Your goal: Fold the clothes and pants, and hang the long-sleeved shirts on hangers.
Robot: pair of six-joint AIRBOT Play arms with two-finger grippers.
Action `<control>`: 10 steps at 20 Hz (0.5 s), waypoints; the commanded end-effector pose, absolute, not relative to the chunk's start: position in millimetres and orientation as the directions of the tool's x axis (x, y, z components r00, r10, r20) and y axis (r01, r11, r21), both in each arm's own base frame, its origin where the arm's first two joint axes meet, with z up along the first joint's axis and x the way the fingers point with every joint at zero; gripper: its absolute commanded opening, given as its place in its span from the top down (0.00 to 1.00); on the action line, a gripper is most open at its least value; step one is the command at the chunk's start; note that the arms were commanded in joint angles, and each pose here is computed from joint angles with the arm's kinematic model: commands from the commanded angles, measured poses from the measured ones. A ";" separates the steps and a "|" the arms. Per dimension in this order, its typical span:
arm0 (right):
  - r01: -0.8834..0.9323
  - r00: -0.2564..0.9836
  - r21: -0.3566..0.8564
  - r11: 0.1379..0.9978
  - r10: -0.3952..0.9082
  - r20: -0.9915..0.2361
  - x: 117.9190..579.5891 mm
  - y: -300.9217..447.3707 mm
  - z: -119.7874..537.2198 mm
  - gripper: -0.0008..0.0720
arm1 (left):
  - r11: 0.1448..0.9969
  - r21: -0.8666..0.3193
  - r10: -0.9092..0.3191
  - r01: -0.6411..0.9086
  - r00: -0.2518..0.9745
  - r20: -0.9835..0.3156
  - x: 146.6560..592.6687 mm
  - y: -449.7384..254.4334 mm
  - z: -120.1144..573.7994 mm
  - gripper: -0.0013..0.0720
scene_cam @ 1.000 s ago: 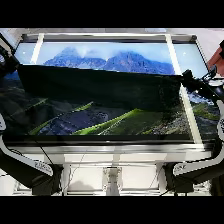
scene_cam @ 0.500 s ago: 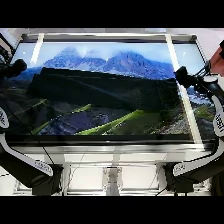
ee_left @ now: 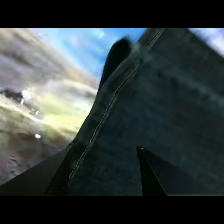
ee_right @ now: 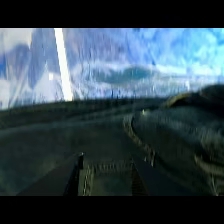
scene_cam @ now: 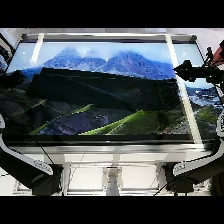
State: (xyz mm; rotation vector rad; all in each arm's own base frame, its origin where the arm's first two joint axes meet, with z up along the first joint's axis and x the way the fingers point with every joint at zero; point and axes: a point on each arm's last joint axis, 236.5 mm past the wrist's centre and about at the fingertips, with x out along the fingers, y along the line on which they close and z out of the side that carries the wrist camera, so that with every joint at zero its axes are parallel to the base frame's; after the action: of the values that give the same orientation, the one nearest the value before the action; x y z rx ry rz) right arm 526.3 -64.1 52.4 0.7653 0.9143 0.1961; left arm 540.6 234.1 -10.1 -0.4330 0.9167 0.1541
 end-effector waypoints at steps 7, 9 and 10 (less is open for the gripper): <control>0.141 0.535 0.625 0.768 0.472 -0.701 517.2 -40.4 42.2 0.51 | 0.939 -0.272 -0.127 -0.209 0.524 -0.842 526.9 216.0 -24.7 0.31; 0.139 0.535 0.625 0.768 0.473 -0.700 518.0 -38.0 42.4 0.51 | 0.952 -0.244 -0.132 -0.184 0.473 -0.871 517.8 208.0 -26.6 0.31; 0.139 0.533 0.626 0.768 0.475 -0.700 517.9 -36.9 42.3 0.51 | 0.958 -0.233 -0.136 -0.168 0.450 -0.883 514.0 201.5 -25.7 0.31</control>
State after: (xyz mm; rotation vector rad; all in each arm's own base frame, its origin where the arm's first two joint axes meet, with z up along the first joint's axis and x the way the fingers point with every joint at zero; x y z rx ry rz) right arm 517.1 -40.0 43.6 0.7045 1.0029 0.2224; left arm 527.9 212.3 -23.3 -0.3545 1.0274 0.0494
